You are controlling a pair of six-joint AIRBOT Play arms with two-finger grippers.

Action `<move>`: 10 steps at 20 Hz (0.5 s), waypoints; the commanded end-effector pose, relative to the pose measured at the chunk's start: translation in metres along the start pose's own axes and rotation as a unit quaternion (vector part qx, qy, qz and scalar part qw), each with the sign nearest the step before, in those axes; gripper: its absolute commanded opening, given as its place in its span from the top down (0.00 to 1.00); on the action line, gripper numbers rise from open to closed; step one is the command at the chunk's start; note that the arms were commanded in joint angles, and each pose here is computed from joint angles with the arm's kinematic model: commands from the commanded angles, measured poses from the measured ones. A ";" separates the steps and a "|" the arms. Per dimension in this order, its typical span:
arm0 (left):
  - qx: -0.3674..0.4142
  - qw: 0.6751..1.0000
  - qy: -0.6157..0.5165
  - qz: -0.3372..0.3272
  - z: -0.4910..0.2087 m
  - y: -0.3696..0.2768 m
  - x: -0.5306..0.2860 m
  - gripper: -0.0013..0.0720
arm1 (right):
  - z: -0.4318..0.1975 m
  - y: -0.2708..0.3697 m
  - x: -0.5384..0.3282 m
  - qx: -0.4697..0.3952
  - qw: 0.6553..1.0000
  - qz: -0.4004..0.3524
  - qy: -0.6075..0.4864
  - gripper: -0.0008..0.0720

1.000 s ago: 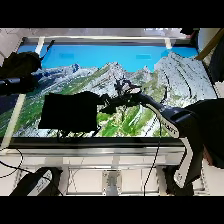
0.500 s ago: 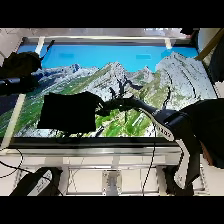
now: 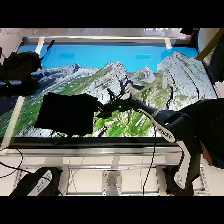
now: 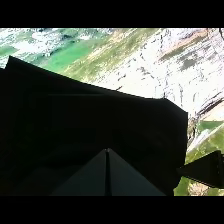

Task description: Fold the clothes and pants, and hang the long-sleeved shirts on hangers.

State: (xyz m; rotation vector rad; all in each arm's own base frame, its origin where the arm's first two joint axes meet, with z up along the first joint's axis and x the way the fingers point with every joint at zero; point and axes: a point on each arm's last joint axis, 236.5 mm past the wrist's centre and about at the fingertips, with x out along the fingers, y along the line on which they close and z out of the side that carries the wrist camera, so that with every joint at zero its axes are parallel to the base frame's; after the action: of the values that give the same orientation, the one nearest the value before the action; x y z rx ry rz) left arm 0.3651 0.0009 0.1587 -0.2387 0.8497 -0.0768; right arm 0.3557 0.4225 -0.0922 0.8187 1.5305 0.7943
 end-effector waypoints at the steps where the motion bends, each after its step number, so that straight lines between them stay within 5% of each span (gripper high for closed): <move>1: 0.000 1.000 0.005 0.000 -0.003 0.000 0.000 0.97 | -0.007 -0.013 -0.005 -0.003 0.999 -0.032 0.020 0.06; 10: 0.000 1.000 0.005 0.000 -0.003 0.000 0.000 0.97 | -0.008 0.023 0.038 -0.036 0.999 -0.024 0.005 0.07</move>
State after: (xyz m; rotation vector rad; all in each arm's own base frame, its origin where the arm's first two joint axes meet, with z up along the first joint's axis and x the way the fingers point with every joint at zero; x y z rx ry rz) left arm 0.3631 0.0001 0.1571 -0.2392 0.8605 -0.0794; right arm 0.3487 0.4541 -0.0906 0.7151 1.5102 0.8180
